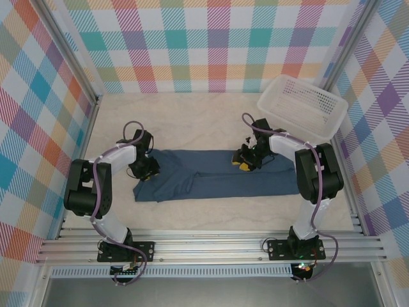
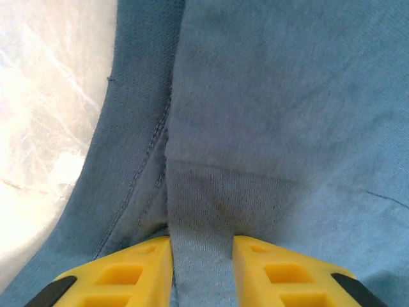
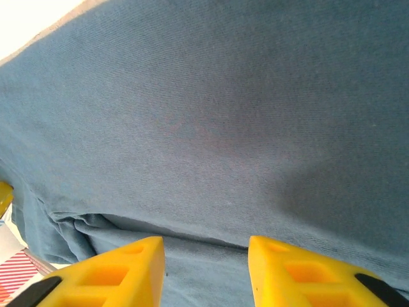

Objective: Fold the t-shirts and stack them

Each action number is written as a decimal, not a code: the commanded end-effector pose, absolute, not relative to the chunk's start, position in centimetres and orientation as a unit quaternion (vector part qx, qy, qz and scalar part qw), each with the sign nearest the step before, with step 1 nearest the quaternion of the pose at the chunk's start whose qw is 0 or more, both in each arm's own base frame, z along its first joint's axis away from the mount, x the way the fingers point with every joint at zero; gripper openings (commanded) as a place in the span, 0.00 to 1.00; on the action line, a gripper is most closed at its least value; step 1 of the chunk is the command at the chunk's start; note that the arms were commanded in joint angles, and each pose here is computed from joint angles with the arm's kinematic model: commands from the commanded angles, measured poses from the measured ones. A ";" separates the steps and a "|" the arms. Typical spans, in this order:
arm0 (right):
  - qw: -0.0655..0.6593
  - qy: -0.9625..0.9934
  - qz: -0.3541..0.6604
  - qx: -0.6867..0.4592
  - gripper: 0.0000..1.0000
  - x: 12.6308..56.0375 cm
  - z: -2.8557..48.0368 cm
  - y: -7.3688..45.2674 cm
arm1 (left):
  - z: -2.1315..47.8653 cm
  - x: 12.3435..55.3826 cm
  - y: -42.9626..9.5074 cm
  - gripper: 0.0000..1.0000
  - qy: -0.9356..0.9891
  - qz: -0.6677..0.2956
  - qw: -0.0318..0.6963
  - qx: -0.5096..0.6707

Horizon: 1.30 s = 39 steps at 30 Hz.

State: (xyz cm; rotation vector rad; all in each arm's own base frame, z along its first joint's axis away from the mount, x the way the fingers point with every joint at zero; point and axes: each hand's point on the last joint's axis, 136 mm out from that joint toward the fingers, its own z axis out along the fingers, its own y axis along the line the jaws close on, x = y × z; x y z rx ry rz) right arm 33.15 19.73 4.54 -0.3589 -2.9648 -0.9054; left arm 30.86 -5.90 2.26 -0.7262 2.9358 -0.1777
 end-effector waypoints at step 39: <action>0.060 -0.955 -0.263 -0.119 0.34 31.9 2.0 19.8 | 7.3 27.7 -6.5 0.06 0.955 -0.078 0.034 -0.286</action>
